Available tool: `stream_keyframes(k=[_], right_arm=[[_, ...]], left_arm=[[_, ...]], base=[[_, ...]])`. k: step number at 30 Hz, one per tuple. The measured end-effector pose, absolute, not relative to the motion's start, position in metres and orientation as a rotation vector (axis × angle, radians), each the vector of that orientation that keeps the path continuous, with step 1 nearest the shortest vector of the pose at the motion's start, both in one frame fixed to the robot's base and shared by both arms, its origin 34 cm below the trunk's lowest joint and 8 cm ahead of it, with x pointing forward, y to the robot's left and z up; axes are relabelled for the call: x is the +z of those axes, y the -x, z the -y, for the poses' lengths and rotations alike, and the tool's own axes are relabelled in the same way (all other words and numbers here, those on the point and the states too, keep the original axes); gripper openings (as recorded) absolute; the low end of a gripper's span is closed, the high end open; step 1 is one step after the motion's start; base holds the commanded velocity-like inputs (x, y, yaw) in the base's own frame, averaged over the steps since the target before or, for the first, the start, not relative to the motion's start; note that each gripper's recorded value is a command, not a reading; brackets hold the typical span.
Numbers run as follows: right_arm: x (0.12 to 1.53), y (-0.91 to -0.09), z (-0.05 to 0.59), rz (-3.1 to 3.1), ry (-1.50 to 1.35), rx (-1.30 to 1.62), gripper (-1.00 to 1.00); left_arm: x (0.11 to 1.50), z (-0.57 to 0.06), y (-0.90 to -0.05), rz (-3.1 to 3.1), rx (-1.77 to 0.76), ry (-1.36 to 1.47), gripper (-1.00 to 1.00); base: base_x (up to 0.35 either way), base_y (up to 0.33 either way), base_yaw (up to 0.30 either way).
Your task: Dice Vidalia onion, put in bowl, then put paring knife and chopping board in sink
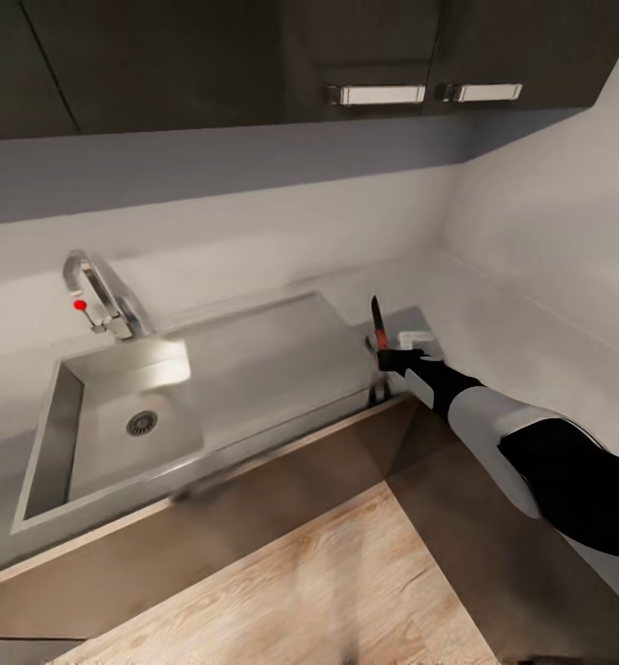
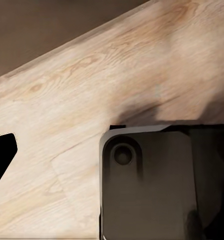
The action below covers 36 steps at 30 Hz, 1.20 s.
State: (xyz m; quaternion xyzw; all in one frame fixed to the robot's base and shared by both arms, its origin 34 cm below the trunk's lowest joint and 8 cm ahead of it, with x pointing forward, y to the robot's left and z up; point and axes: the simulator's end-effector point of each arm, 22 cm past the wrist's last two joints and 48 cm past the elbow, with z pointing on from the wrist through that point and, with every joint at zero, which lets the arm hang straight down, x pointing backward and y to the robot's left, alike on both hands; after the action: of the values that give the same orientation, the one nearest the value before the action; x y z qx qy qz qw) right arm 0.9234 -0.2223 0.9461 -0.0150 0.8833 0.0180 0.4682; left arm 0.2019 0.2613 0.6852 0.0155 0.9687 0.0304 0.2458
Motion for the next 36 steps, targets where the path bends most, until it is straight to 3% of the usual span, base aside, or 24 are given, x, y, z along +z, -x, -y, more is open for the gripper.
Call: stream_keyframes(k=[17, 36], right_arm=[[0.963, -0.921, 0.219, -2.167, 0.039, 0.049, -1.00], [0.982, -0.921, 0.208, -2.147, 0.048, 0.061, -1.00]], left_arm=[[0.688, -0.261, -0.210, -2.617, 0.083, -0.040, 1.00], [0.690, -0.262, -0.218, -2.593, 0.084, -0.040, 1.00]], base=[[-0.280, 0.189, 0.028], [-0.278, 0.191, 0.204]])
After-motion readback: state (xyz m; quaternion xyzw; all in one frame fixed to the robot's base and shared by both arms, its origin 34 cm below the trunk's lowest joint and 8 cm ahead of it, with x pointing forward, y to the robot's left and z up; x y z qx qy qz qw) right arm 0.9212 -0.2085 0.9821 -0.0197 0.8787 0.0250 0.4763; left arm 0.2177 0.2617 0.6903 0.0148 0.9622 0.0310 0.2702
